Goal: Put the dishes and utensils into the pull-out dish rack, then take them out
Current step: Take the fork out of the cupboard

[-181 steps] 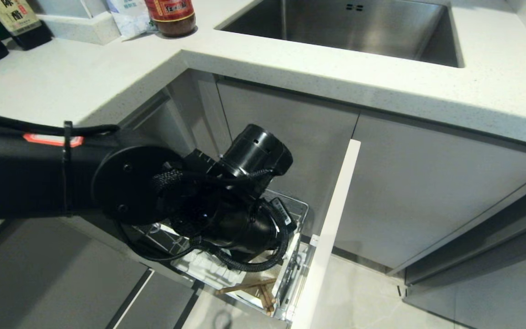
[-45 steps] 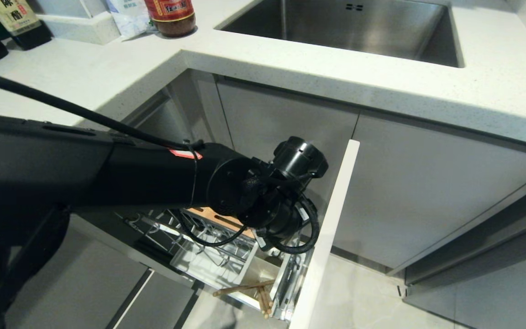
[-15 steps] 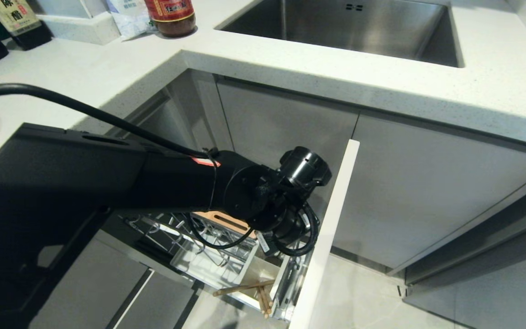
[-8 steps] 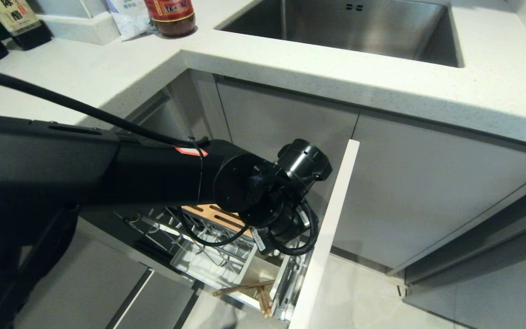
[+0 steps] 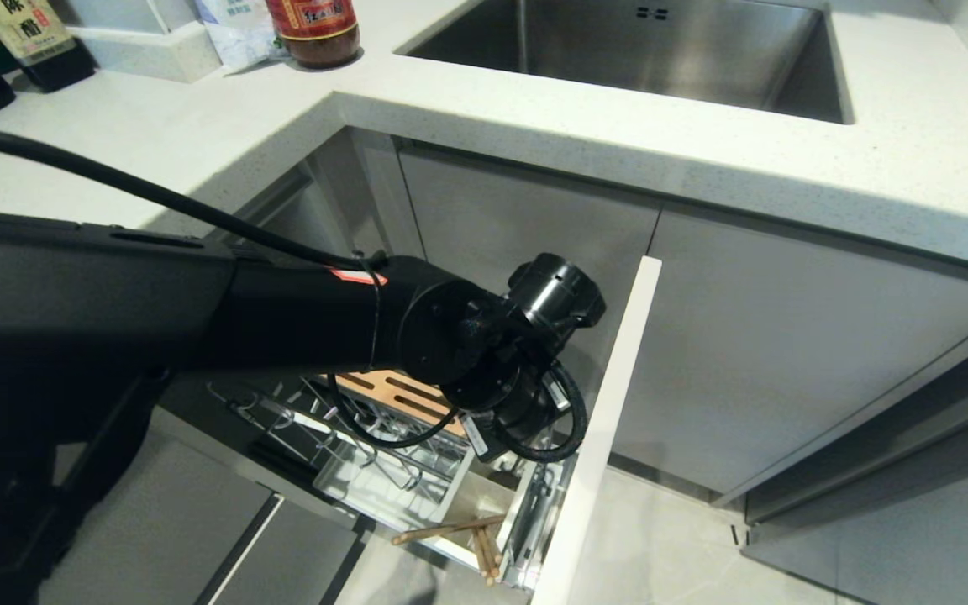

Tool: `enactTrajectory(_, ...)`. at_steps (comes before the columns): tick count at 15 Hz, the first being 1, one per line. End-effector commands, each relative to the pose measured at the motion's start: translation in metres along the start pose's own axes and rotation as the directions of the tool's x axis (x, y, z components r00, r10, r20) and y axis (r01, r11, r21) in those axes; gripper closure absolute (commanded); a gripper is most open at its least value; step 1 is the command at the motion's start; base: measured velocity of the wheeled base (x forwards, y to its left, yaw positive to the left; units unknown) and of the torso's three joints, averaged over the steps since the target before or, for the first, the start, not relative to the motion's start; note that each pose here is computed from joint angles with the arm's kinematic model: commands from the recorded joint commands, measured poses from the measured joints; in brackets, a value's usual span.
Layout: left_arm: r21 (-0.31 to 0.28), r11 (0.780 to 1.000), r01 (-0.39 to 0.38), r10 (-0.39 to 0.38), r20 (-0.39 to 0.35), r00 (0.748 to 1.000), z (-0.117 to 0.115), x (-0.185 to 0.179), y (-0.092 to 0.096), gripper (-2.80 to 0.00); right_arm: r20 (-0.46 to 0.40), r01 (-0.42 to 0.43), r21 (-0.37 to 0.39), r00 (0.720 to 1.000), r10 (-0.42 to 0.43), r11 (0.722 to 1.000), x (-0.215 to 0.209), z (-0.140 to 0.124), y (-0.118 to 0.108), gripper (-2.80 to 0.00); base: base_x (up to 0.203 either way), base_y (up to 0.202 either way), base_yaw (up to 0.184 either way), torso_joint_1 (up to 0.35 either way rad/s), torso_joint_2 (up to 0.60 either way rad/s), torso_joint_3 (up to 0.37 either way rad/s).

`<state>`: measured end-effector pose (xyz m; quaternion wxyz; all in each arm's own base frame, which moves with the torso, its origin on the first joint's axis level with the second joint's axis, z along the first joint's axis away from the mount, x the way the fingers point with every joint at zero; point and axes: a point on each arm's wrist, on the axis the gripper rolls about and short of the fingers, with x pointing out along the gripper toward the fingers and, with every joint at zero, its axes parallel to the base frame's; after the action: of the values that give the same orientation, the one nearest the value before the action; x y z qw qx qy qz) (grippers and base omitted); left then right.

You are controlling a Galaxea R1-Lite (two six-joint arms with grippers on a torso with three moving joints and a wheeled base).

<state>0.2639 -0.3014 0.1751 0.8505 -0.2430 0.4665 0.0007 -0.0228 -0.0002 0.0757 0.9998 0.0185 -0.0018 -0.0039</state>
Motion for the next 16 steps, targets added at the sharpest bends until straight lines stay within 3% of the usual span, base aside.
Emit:
enactTrajectory(1, -0.005, 1.0, -0.024, 0.024, -0.006, 1.0, -0.0012, 0.0106, 0.0012, -2.8, 0.0, 0.0, 0.001, 1.0, 0.0, 1.0, 0.0, 0.0, 0.0, 0.0, 0.0, 0.0, 0.0, 0.0, 0.0, 0.0)
enactTrajectory(14, -0.01, 1.0, -0.026, 0.026, -0.004, 1.0, 0.0015, 0.0147, 0.0013, -2.8, 0.0, 0.0, 0.0, 1.0, 0.0, 1.0, 0.0, 0.0, 0.0, 0.0, 0.0, 0.0, 0.0, 0.0, 0.0, 0.0)
enactTrajectory(15, -0.01, 1.0, -0.027, 0.027, -0.004, 1.0, 0.0015, 0.0147, 0.0014, 0.0, 0.0, 0.0, 0.0, 1.0, 0.0, 1.0, 0.0, 0.0, 0.0, 0.0, 0.0, 0.0, 0.0, 0.0, 0.0, 0.0)
enactTrajectory(16, -0.009, 1.0, -0.028, 0.028, -0.003, 1.0, 0.0013, 0.0153, 0.0014, 0.0, 0.0, 0.0, 0.0, 1.0, 0.0, 1.0, 0.0, 0.0, 0.0, 0.0, 0.0, 0.0, 0.0, 0.0, 0.0, 0.0)
